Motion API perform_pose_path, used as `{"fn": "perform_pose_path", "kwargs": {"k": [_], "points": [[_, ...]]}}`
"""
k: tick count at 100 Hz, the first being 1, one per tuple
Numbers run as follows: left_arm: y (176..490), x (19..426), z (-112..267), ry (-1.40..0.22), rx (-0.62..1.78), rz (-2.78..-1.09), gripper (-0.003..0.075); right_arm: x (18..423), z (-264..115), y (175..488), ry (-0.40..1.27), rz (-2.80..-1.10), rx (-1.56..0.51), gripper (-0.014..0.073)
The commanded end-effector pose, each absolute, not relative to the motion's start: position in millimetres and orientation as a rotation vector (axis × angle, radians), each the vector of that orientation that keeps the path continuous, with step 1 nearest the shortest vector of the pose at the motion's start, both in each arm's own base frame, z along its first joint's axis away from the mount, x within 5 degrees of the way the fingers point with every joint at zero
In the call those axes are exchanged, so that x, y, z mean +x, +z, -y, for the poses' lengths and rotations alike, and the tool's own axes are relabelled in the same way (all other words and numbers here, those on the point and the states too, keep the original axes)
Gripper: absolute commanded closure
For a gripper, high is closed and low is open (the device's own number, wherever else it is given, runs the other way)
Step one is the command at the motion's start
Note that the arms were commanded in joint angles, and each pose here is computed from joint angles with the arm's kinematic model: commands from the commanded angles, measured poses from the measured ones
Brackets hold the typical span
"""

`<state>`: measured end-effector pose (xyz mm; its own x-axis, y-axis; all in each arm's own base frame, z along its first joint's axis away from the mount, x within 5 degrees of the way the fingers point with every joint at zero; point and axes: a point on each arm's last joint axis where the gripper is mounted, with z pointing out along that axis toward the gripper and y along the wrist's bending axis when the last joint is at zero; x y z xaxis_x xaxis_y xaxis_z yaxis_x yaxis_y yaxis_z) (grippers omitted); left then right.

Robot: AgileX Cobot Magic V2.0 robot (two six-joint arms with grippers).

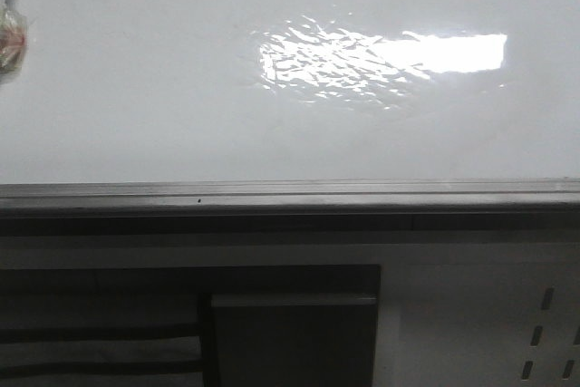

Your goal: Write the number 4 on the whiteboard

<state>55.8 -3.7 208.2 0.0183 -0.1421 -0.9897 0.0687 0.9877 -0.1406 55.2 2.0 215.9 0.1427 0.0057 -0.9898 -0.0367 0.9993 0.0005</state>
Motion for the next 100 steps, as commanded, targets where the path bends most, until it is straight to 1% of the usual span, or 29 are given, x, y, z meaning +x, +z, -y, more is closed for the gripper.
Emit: {"fn": "perform_pose_path", "kwargs": {"k": [1,18,28,33,37,47,66,73,79,87,100], "points": [[209,54,3,-0.185,-0.071,-1.447,0.0741,53,-1,218,0.021,-1.34,-0.023,0.0667],[214,53,3,-0.179,-0.06,-1.399,0.0741,53,-1,220,0.021,-1.33,-0.023,0.0667],[226,51,3,-0.181,-0.058,-1.354,0.0741,51,-1,228,0.022,-1.338,-0.024,0.0667],[236,49,3,-0.182,-0.057,-1.33,0.0741,48,-1,240,0.023,-1.337,-0.025,0.0667],[244,47,3,-0.183,-0.056,-1.311,0.0741,47,-2,247,0.023,-1.371,-0.027,0.0667],[271,41,3,-0.185,-0.055,-1.275,0.0741,41,-2,277,0.025,-1.389,-0.029,0.0667],[326,37,2,-0.182,-0.058,-1.337,0.0741,43,-1,330,0.005,-1.485,-0.045,0.0667],[344,41,2,-0.136,-0.028,-1.378,0.0741,49,-1,345,-0.003,-1.529,-0.05,0.0667],[355,45,3,-0.101,-0.002,-1.422,0.0741,54,-2,354,-0.003,-1.575,-0.051,0.0667],[370,49,3,-0.093,0.005,-1.434,0.0741,63,-2,362,-0.003,-1.635,-0.053,0.0667],[375,55,3,-0.095,0.004,-1.434,0.0741,74,-2,364,-0.003,-1.659,-0.053,0.0667]]}}
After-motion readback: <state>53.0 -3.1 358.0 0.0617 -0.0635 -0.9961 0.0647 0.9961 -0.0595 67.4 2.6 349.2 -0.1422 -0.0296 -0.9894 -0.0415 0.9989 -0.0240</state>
